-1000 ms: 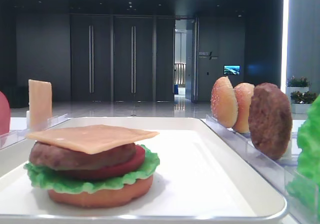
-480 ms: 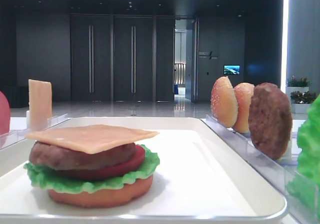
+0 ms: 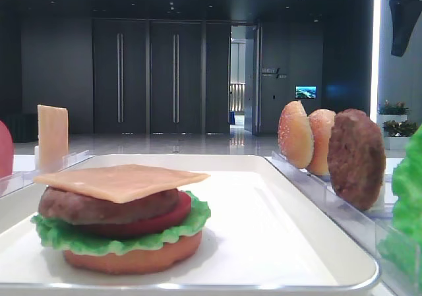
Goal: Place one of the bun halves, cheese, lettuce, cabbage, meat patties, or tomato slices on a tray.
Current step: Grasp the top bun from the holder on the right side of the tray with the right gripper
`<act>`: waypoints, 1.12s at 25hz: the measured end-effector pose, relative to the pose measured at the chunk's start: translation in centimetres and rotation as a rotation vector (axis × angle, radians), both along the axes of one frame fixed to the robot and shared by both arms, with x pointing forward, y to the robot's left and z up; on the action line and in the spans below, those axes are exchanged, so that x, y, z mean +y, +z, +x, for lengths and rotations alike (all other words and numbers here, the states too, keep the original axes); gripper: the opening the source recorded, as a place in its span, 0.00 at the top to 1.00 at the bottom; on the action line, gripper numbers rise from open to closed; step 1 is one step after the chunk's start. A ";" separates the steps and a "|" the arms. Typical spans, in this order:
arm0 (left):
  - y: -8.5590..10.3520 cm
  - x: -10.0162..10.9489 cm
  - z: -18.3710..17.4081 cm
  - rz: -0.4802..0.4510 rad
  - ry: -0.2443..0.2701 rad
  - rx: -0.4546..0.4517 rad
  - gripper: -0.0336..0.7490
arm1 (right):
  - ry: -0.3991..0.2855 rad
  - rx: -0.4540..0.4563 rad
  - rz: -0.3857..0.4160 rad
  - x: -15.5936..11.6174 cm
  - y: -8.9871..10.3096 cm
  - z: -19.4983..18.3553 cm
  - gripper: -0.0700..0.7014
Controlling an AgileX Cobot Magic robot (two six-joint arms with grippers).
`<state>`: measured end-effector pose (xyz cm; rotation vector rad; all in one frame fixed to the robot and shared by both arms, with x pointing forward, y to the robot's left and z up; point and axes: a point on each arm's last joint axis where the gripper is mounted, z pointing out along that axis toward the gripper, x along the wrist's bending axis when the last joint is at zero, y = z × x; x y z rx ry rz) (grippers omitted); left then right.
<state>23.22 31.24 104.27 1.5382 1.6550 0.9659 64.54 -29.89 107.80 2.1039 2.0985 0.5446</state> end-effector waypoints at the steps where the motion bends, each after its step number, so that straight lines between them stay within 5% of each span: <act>1: 0.0 0.0 0.0 0.000 0.000 0.000 0.07 | -0.007 0.009 0.004 0.0 -0.2 0.6 0.18; 17: 0.0 0.0 0.0 0.000 0.000 0.000 0.07 | -0.037 -0.014 0.004 0.4 -0.6 3.8 0.19; 28: 0.0 0.0 0.0 0.000 0.000 0.000 0.07 | 0.008 0.024 0.073 10.9 -0.4 2.4 0.19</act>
